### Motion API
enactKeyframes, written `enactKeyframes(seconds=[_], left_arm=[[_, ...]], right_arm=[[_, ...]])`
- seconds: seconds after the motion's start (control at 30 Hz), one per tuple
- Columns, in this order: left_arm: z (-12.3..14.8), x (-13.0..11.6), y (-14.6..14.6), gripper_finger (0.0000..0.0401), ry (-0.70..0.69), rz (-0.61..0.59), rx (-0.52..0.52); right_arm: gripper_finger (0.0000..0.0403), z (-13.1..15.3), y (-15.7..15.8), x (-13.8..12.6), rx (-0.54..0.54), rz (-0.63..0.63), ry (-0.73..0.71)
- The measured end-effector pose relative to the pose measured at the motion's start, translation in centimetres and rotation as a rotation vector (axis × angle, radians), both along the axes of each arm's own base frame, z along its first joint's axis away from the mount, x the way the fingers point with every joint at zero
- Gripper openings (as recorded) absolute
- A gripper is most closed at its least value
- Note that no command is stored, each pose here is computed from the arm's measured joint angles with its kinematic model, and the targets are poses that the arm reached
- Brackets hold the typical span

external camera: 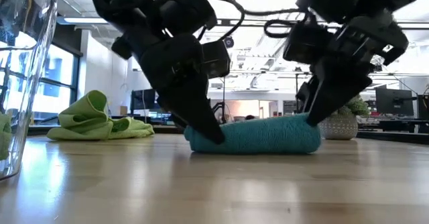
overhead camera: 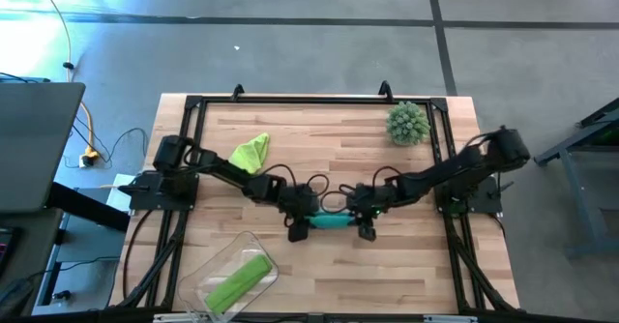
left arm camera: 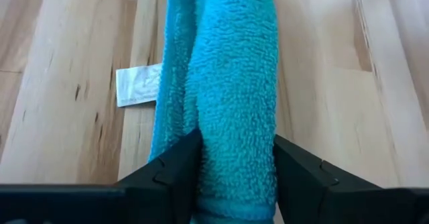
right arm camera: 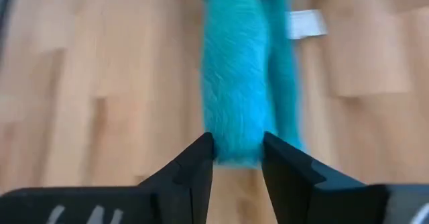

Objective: Roll microfiber towels into tight, uniform cylinder then place into a basket
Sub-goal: Roll the blue microfiber cloth

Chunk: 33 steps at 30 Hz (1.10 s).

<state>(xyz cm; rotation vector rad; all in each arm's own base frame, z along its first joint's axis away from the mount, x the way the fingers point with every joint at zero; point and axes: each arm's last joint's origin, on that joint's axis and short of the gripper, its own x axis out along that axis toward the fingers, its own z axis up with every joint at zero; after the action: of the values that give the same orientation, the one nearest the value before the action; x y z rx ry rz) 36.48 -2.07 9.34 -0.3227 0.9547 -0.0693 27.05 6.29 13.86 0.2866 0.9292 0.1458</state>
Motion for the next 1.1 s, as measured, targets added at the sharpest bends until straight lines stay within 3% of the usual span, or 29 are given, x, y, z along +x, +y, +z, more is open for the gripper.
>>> enactKeyframes(seconds=[0.17, 0.27, 0.37, 0.5, 0.73, 0.87, 1.1], left_arm=[[0.1, 0.2, 0.6, 0.0154, -0.017, 0.046, -0.070], [0.1, 0.2, 1.0, 0.0154, -0.010, 0.091, -0.105], [0.0, 0.2, 1.3, 0.0153, -0.007, 0.105, -0.117], [0.1, 0.2, 1.4, 0.0153, -0.012, 0.100, -0.136], [0.0, 0.3, 1.3, 0.0153, -0.012, 0.115, -0.164], [0.1, 0.3, 1.3, 0.0153, -0.008, 0.135, -0.182], [0.1, 0.3, 1.2, 0.0153, 0.001, 0.153, -0.216]], right_arm=[[0.0113, 1.6, 0.7, -1.7, -0.186, 0.002, -0.007], [0.0113, 2.4, 2.9, -1.9, -0.294, 0.090, -0.132], [0.0113, 2.9, 5.3, -2.4, -0.482, 0.173, -0.256], [0.0113, 2.3, 7.3, -2.6, -0.646, 0.211, -0.322], [0.0162, -1.6, 6.7, -1.4, -0.595, 0.139, -0.187], [0.0195, -3.0, 6.0, -0.8, -0.658, 0.119, -0.154], [0.0206, -2.3, 6.6, -0.3, -0.578, 0.054, -0.243]])
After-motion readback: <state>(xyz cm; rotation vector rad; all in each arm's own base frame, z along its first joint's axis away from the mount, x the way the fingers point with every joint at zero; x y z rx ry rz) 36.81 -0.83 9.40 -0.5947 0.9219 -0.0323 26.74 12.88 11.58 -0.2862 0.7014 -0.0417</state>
